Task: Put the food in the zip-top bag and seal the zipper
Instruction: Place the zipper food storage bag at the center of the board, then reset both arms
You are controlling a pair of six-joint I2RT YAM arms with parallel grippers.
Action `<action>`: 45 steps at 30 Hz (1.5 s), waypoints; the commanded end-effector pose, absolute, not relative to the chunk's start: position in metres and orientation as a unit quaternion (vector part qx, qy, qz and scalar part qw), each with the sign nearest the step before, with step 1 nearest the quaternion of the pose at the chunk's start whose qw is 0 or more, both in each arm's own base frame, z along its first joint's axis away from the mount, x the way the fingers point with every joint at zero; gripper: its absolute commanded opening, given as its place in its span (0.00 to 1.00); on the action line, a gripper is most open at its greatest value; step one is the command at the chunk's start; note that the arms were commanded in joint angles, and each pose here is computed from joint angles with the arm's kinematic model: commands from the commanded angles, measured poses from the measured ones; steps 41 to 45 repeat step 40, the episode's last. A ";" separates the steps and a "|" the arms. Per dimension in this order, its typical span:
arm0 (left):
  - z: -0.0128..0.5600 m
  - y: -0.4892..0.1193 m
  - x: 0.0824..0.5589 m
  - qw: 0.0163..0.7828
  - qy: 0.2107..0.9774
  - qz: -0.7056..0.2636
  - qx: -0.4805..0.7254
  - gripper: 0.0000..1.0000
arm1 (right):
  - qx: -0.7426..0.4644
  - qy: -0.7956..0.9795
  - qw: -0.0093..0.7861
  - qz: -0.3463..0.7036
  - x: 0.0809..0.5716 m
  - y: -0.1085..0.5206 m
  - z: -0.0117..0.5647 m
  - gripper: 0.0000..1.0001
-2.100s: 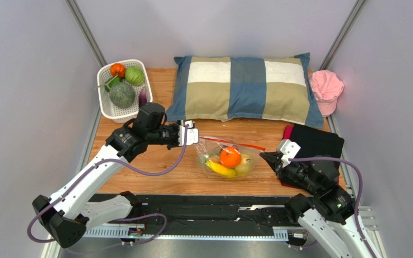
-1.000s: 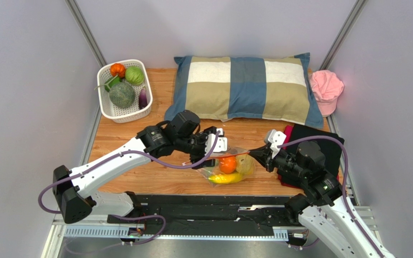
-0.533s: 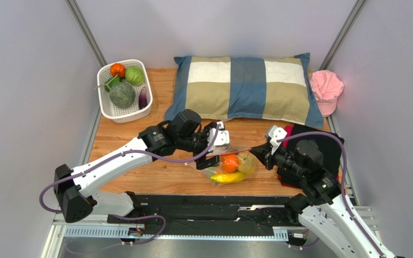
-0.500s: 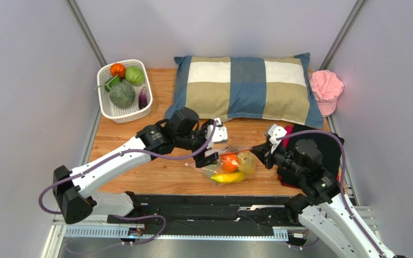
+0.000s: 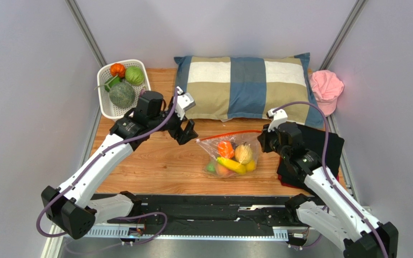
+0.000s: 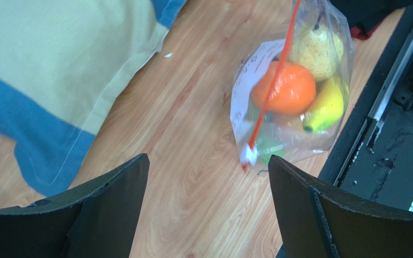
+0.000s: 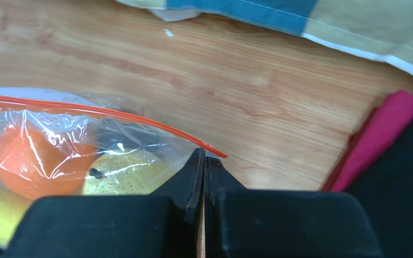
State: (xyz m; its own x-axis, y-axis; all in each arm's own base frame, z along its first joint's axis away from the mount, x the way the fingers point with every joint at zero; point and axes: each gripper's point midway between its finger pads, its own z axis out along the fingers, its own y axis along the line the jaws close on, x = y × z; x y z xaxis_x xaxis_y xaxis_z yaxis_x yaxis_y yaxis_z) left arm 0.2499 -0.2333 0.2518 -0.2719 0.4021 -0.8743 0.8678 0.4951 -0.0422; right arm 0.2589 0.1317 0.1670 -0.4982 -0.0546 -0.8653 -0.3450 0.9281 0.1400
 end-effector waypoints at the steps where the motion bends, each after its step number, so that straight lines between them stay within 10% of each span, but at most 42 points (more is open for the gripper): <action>1: 0.260 -0.219 0.258 0.441 0.764 -0.281 0.378 0.90 | 0.003 0.834 0.538 0.123 0.304 0.106 0.203 0.00; 15: 0.271 -0.159 0.315 0.446 0.818 -0.255 0.257 0.99 | 0.005 0.790 0.593 0.158 0.380 0.102 0.236 0.01; 20: 0.262 -0.146 0.305 0.387 0.854 -0.232 0.259 0.99 | -0.013 0.817 0.554 0.163 0.358 0.093 0.229 0.71; 26: 0.244 -0.138 0.287 0.341 0.879 -0.229 0.242 0.99 | -0.064 0.830 0.523 0.183 0.298 0.093 0.243 1.00; 45: 0.227 -0.117 0.270 0.336 0.894 -0.183 0.233 0.99 | -0.111 0.848 0.478 0.200 0.237 0.097 0.218 1.00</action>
